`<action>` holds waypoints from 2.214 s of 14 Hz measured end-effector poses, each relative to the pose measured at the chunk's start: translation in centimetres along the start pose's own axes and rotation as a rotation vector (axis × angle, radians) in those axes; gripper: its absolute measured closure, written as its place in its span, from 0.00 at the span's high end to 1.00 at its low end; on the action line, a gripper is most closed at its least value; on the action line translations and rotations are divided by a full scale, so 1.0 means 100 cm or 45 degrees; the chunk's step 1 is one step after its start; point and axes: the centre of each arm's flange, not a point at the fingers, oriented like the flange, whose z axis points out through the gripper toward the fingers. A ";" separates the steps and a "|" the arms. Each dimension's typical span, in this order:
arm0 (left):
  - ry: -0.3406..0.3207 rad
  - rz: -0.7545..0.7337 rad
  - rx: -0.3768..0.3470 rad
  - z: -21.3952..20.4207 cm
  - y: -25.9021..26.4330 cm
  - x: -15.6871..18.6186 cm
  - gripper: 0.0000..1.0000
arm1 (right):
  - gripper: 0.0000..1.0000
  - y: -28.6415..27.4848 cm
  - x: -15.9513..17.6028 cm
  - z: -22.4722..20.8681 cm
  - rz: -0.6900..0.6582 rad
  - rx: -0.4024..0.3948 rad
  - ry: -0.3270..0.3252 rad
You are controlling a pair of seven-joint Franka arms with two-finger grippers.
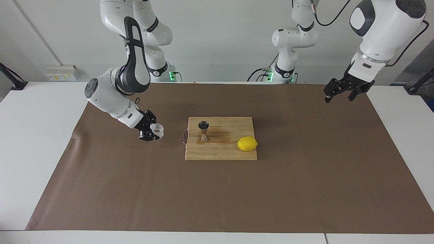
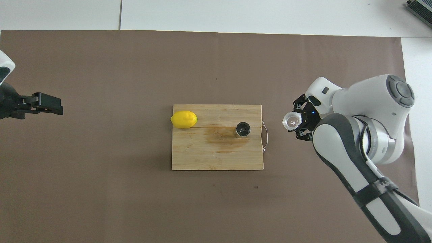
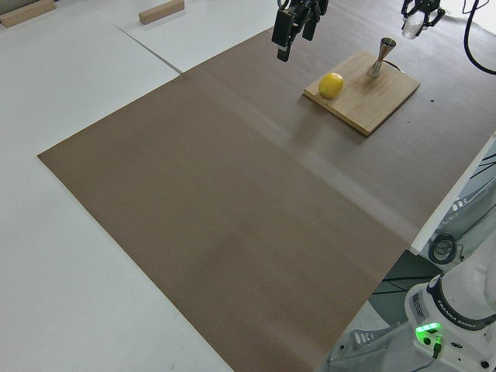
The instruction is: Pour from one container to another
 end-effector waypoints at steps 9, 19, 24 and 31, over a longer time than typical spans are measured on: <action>0.000 0.000 0.000 0.000 0.000 0.000 1.00 | 0.51 -0.010 -0.070 0.026 -0.043 0.037 0.074; 0.000 0.000 0.000 0.000 0.000 0.000 1.00 | 1.00 -0.010 -0.077 0.022 -0.060 0.024 0.076; 0.000 0.000 0.000 0.000 0.000 0.000 1.00 | 1.00 -0.013 -0.055 -0.015 0.034 -0.019 0.085; 0.000 0.000 0.000 0.000 0.000 0.000 1.00 | 1.00 -0.013 0.001 -0.086 0.430 -0.131 -0.070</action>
